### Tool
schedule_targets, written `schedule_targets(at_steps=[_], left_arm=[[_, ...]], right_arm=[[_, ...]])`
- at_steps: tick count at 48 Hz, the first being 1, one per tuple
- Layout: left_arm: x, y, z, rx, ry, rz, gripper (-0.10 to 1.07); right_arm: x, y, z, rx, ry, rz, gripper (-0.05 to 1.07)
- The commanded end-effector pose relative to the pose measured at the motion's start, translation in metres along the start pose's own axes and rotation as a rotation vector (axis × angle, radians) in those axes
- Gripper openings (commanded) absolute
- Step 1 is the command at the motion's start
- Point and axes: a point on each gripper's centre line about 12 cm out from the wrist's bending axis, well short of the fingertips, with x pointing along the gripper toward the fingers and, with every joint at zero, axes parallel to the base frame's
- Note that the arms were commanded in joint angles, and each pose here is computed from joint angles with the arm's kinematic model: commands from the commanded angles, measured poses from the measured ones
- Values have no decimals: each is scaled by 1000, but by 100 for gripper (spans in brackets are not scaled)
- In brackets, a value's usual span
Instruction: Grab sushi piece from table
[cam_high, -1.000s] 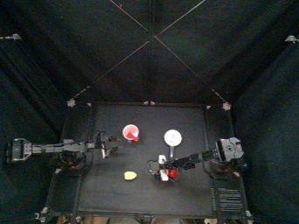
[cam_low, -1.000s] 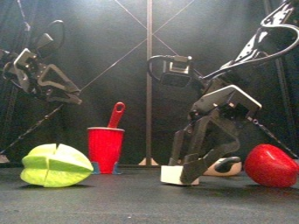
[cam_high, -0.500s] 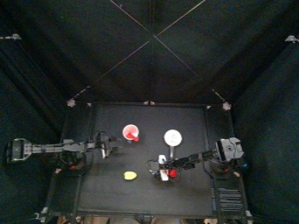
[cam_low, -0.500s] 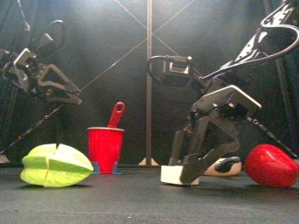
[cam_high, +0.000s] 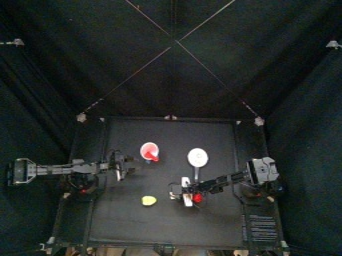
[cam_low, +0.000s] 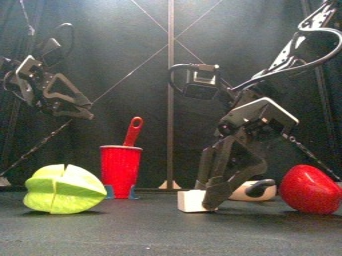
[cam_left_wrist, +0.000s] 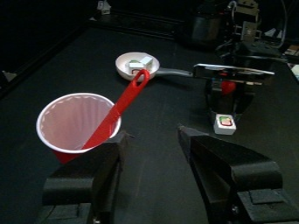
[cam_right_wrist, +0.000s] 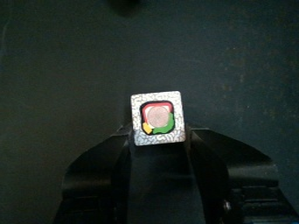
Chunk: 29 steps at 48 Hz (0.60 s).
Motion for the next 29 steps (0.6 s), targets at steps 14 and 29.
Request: schedule_targets(at_steps=[14, 29], left_arm=[[2, 1, 5, -1, -16, 2, 86], [2, 0, 5, -4, -15, -1, 86]], right_arm=[[-30, -2, 27, 10, -103, -3, 55], [-44, -13, 23, 90, -147, -18, 55]])
